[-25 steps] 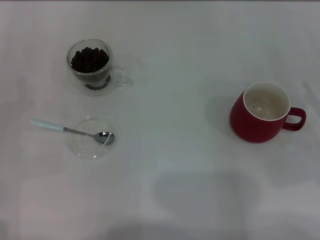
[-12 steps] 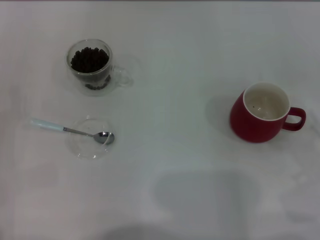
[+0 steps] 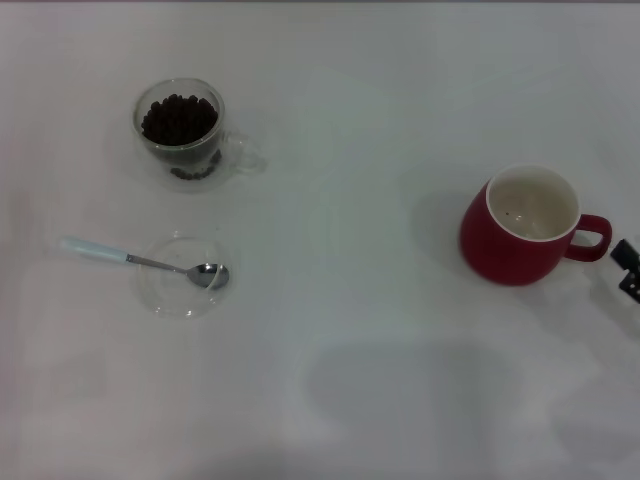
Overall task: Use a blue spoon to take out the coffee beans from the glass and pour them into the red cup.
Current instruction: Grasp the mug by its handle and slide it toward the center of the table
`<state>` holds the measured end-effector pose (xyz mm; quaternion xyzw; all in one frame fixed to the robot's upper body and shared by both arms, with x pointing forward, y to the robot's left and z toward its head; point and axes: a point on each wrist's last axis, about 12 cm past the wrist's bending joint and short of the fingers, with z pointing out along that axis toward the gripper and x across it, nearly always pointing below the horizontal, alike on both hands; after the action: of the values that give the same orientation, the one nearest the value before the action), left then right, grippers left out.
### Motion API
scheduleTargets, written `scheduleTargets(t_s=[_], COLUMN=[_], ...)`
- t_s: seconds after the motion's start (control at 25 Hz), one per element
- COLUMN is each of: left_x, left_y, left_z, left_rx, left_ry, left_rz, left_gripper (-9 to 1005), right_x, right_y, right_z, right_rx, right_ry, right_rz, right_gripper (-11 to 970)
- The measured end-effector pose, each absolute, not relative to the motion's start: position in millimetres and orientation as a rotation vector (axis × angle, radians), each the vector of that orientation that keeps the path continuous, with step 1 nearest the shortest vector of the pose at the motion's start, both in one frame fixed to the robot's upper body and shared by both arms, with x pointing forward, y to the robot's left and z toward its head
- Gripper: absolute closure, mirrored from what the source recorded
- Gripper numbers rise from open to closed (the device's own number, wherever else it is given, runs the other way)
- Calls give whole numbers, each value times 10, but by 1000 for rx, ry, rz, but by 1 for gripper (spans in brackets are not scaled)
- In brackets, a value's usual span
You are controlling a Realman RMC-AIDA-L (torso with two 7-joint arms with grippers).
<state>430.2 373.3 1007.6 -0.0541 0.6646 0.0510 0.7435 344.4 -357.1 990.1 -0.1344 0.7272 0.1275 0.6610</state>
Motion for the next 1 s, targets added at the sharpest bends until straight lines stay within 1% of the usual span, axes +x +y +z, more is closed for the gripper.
scheduleTargets(t_s=[0.24, 0.64, 0.96, 1.0], left_x=[4266, 4286, 4294, 4293], left_y=[3736, 3730, 3736, 3739], left_z=[10090, 10101, 10104, 10103], left_rx=[-114, -112, -112, -110], left_ry=[1439, 1433, 1433, 1434], left_rz=[113, 111, 116, 122], left_gripper=[373, 371, 372, 372], right_x=[3507, 3697, 3731, 3731], right_y=[-3516, -3444, -3464, -3465], right_z=[9849, 9778, 9751, 9750], right_rx=[-333, -375, -380, -382], right_ry=[1676, 1713, 1732, 1733], right_rz=[302, 284, 241, 237], right_gripper=[96, 100, 103, 129])
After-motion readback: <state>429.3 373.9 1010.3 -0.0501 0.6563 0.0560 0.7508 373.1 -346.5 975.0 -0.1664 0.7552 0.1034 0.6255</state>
